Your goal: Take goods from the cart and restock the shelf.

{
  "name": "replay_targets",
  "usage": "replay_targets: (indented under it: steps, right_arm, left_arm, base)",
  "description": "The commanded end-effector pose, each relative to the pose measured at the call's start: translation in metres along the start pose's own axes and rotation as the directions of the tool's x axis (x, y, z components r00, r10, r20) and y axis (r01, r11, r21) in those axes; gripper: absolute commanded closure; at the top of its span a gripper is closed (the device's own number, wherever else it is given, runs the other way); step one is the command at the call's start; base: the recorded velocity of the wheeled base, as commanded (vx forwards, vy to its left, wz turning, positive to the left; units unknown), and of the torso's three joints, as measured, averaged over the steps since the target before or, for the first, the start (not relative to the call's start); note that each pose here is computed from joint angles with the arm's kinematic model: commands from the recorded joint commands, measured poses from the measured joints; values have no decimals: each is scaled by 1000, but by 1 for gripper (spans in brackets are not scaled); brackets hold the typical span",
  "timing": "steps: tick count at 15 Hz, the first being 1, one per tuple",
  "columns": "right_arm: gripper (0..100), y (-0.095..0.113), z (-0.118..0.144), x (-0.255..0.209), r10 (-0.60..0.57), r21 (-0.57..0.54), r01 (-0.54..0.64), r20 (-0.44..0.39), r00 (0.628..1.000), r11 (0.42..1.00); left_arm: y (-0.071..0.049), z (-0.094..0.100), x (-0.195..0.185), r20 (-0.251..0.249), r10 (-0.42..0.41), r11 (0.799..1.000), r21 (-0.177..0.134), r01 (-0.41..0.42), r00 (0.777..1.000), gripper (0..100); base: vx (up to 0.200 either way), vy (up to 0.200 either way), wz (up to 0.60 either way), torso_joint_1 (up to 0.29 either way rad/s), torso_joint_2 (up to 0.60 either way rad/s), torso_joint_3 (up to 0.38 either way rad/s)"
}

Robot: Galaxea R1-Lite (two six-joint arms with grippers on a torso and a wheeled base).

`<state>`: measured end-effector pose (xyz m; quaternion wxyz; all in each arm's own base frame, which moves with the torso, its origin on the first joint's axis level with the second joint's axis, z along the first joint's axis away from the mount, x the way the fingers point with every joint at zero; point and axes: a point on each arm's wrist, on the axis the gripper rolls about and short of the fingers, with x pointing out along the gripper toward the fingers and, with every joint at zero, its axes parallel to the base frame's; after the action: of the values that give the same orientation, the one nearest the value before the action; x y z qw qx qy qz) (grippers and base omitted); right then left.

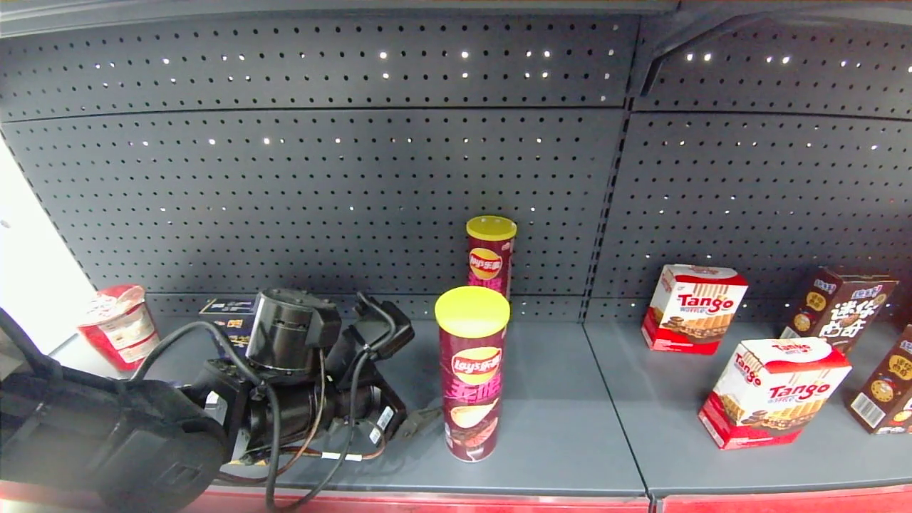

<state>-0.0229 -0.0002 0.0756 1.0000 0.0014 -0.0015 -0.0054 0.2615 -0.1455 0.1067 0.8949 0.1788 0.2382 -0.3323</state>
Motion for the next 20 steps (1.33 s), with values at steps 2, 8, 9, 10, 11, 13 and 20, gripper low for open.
replay_targets:
  steps: [2,8,9,10,11,13,20]
  right_arm:
    - [0,0,0,0,0,0,0,-1,1000,1000]
    - [0,0,0,0,0,0,0,-1,1000,1000]
    - [0,0,0,0,0,0,0,-1,1000,1000]
    - [0,0,0,0,0,0,0,-1,1000,1000]
    - [0,0,0,0,0,0,0,-1,1000,1000]
    - [0,0,0,0,0,0,0,-1,1000,1000]
    - [0,0,0,0,0,0,0,-1,1000,1000]
  left_arm:
    - [-2,4,2,10,-1,1000,6,1,1000,0]
    - [-10,12,9,16,-4,1000,25,4,1000,0]
    - [-12,12,10,15,-5,1000,25,5,1000,0]
    - [-13,13,10,16,-7,1000,27,7,1000,0]
    - [-13,13,10,16,-7,1000,27,7,1000,0]
    - [-13,13,10,18,-7,1000,28,6,1000,0]
    - [-16,12,12,10,-11,999,32,10,1000,0]
  base:
    - [0,0,0,0,0,0]
    - [0,0,0,0,0,0]
    - [0,0,0,0,0,0]
    - [0,0,0,0,0,0]
    - [0,0,0,0,0,0]
    - [0,0,0,0,0,0]
    - [0,0,0,0,0,0]
